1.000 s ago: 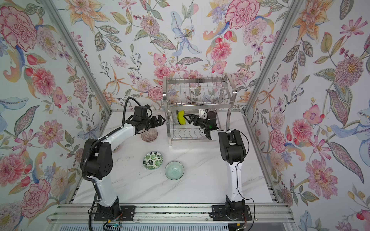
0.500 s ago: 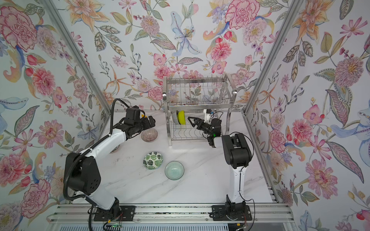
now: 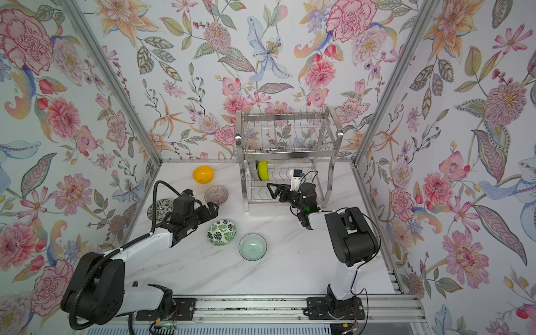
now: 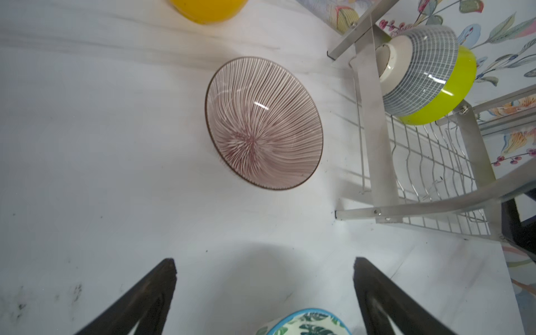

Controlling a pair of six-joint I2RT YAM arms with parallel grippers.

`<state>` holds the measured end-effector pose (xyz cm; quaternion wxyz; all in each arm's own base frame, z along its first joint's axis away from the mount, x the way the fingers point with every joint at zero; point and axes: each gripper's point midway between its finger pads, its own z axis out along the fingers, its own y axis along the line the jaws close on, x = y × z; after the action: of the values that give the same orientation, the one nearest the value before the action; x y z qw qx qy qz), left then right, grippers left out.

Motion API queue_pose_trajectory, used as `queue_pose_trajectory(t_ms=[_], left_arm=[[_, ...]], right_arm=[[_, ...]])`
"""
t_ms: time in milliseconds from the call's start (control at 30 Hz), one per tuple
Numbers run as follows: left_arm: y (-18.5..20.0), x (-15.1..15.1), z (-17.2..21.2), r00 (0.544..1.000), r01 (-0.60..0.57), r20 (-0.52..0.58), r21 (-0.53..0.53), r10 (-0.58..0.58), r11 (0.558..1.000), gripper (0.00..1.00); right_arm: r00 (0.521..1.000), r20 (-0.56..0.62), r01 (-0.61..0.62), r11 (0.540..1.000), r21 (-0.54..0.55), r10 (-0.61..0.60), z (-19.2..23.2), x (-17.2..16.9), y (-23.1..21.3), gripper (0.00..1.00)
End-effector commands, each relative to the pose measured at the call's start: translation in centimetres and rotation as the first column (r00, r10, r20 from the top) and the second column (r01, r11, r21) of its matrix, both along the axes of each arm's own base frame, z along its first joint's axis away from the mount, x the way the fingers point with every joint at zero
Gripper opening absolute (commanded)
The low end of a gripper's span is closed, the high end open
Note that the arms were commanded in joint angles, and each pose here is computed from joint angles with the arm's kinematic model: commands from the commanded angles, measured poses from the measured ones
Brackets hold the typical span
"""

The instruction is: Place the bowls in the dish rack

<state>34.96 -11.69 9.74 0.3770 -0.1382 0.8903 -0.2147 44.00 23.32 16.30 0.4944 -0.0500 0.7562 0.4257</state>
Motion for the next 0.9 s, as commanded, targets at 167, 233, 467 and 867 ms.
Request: queue_pose_trajectory(t_ms=[167, 233, 467, 867], left_arm=[[-1.0, -2.4, -1.4, 0.998, 0.048, 0.056, -0.107, -0.043, 0.993, 0.86], [-0.6, -2.9, -2.2, 0.998, 0.038, 0.054, -0.095, -0.033, 0.995, 0.84], [-1.2, -4.5, -2.9, 0.997, 0.068, 0.043, -0.071, -0.065, 0.995, 0.73], [-1.8, -5.8, -4.4, 0.994, 0.105, 0.015, -0.03, -0.105, 0.994, 0.51]], right_arm=[[0.991, 0.066, 0.125, 0.968, -0.216, -0.113, -1.1, -1.8, -0.3, 0.99], [0.988, 0.079, 0.15, 0.958, -0.243, -0.135, -1.1, -2.2, -0.5, 0.99], [0.969, 0.149, 0.238, 0.909, -0.342, -0.197, -0.9, -3.9, -0.6, 0.99], [0.941, 0.28, 0.298, 0.861, -0.412, -0.191, 0.4, -9.4, 1.2, 0.98]])
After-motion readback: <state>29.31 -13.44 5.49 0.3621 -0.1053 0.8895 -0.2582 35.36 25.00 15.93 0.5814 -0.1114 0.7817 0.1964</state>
